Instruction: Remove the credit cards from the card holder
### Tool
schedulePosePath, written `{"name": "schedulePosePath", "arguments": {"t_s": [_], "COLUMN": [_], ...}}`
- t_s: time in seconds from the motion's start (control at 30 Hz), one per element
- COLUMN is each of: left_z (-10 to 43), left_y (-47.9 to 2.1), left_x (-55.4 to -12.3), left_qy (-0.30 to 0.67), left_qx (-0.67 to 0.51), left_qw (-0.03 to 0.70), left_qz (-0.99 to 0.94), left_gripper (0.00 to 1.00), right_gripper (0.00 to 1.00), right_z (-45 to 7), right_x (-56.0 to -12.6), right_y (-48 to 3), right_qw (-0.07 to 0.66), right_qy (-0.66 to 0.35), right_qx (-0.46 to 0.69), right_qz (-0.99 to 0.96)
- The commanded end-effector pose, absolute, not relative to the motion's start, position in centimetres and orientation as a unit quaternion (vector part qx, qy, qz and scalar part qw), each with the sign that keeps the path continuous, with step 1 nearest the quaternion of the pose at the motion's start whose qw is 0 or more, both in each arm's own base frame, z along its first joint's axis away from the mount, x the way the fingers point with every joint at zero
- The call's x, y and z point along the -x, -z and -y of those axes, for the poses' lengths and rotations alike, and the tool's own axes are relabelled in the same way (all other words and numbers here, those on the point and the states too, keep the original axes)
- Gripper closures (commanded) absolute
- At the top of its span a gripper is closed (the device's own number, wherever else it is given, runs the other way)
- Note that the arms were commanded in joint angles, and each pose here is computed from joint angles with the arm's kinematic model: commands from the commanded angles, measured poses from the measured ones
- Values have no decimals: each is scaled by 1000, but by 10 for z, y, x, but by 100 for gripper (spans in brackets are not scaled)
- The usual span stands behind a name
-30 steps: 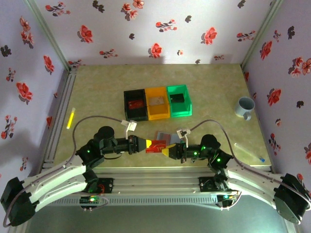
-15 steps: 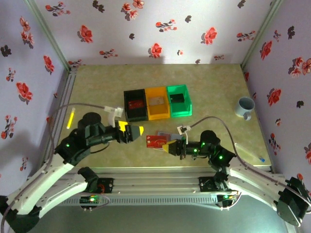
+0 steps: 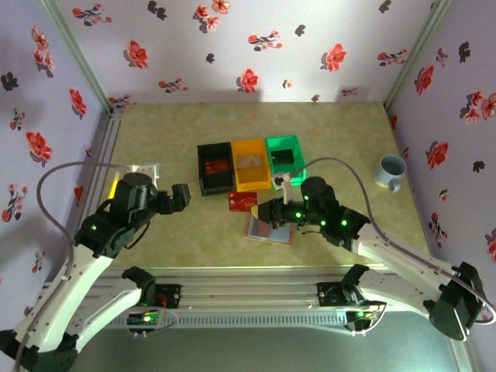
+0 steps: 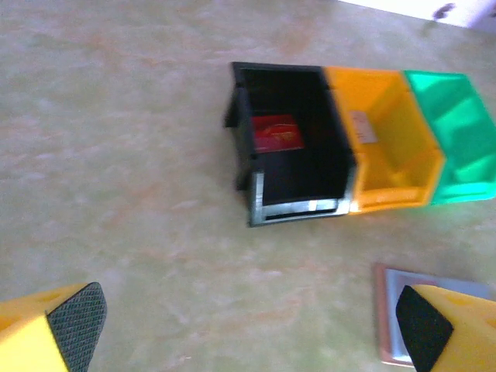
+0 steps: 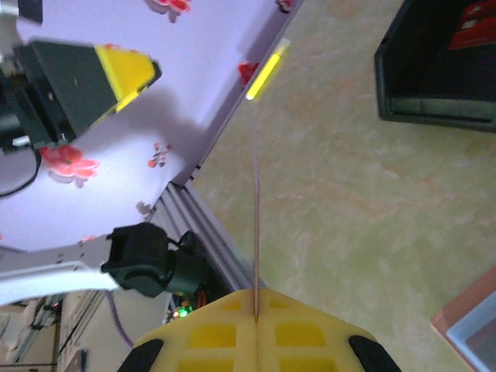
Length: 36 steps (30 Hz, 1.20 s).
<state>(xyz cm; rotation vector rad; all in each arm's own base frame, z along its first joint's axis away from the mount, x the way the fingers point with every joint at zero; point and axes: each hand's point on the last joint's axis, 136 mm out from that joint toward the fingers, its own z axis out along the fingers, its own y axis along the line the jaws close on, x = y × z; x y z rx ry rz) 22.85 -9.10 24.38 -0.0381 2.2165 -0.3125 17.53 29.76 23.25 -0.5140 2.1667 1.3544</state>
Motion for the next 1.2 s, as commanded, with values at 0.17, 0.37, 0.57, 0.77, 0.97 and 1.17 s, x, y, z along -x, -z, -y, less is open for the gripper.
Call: {"name": "schedulePosePath", "arguments": {"t_s": [0.17, 0.37, 0.57, 0.77, 0.97, 1.17], "left_z": [50, 38, 31, 26, 25, 25], "left_y": [-237, -241, -244, -244, -243, -244], "left_x": [-230, -228, -230, -231, -232, -232], "left_qy": [36, 13, -4, -16, -18, -18], "left_qx": [60, 76, 84, 89, 92, 93], "left_qw": [461, 472, 480, 483, 482, 482], "left_qz": [-885, -878, -873, -871, -871, -871], "left_gripper": [0, 0, 0, 0, 0, 0], "right_gripper": [100, 100, 100, 100, 100, 100], "right_z": [-319, -346, -368, -384, -391, -399], "right_x": [-225, -261, -293, -322, -348, -369], "right_y": [-216, -207, -191, -171, -147, -130], "right_qw": [247, 224, 202, 189, 178, 170], "right_qy": [-414, -383, -363, -343, -323, -321], "right_qx": [181, 178, 173, 163, 148, 134], "right_qz": [-857, -878, -893, -906, -918, -922]}}
